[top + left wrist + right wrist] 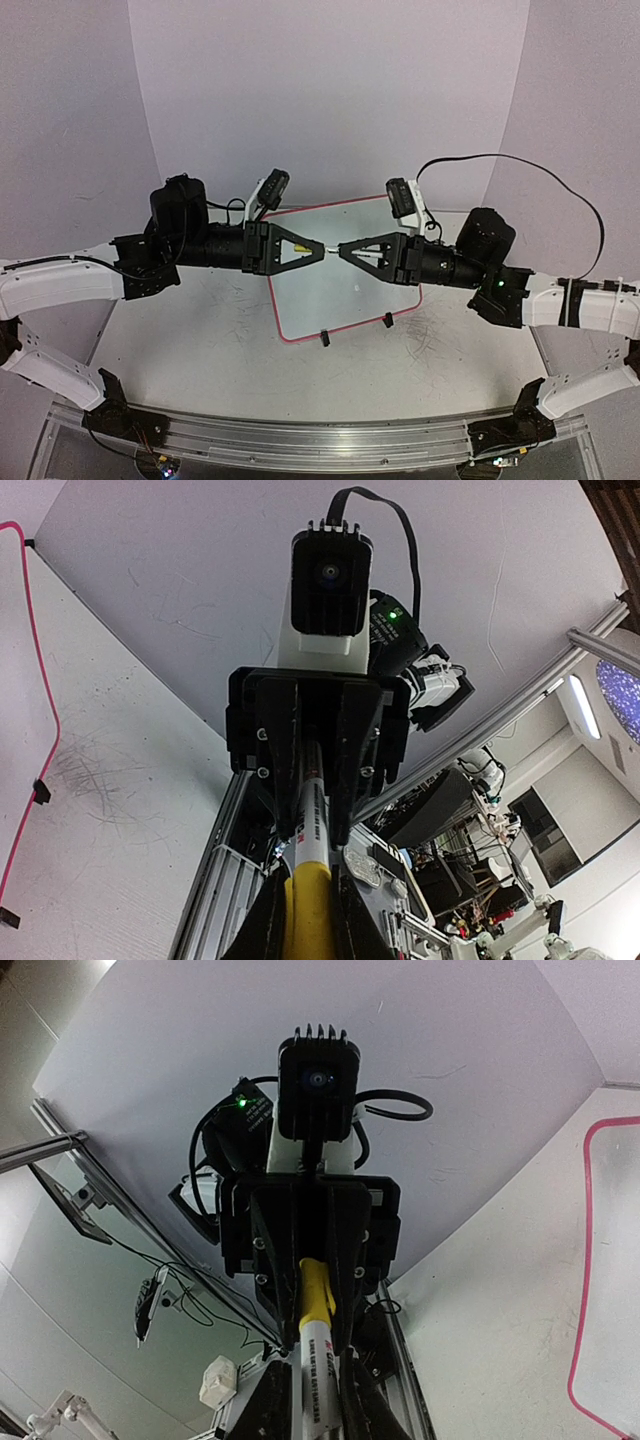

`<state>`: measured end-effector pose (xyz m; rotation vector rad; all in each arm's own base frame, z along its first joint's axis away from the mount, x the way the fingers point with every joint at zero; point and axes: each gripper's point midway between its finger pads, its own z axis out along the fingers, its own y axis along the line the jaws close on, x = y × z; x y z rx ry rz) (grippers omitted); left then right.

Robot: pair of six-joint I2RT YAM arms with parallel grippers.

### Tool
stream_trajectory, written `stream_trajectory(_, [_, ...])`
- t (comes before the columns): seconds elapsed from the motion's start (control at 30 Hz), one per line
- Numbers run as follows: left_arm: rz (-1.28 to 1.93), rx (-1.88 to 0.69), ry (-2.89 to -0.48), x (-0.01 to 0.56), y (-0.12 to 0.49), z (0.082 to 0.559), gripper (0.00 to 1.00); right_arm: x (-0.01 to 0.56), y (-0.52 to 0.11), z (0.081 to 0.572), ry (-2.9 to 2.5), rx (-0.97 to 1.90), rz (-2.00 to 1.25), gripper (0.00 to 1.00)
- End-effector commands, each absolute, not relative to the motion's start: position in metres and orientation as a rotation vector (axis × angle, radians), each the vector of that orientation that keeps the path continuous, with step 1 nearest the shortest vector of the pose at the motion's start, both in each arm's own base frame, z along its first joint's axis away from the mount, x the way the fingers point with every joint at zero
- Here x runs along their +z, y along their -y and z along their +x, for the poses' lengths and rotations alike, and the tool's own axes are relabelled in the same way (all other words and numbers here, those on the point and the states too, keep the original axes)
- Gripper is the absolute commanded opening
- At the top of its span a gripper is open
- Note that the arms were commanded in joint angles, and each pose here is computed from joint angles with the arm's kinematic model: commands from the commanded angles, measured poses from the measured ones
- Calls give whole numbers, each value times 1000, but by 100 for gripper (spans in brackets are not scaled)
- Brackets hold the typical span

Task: Write a sentence on the whiteboard
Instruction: Open the pen cap from the whiteboard marker, then place the pen cap at the center of the board.

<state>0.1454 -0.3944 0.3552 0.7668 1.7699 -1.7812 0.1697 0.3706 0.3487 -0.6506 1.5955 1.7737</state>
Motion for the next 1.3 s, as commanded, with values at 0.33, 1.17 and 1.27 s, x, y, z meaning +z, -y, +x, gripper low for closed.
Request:
stream_trajectory(0.33, [750, -1776, -1688, 374, 387, 144, 0, 373, -349, 179, -1480, 1728, -579, 0])
stream_trajectory(1.17, [-241, -563, -2404, 117, 171, 263, 0, 328, -241, 261, -1691, 985, -396, 0])
stream_trajectory(1.27, [-227, -474, -2441, 95, 169, 269, 0, 333, -241, 261, -1678, 978, -410, 0])
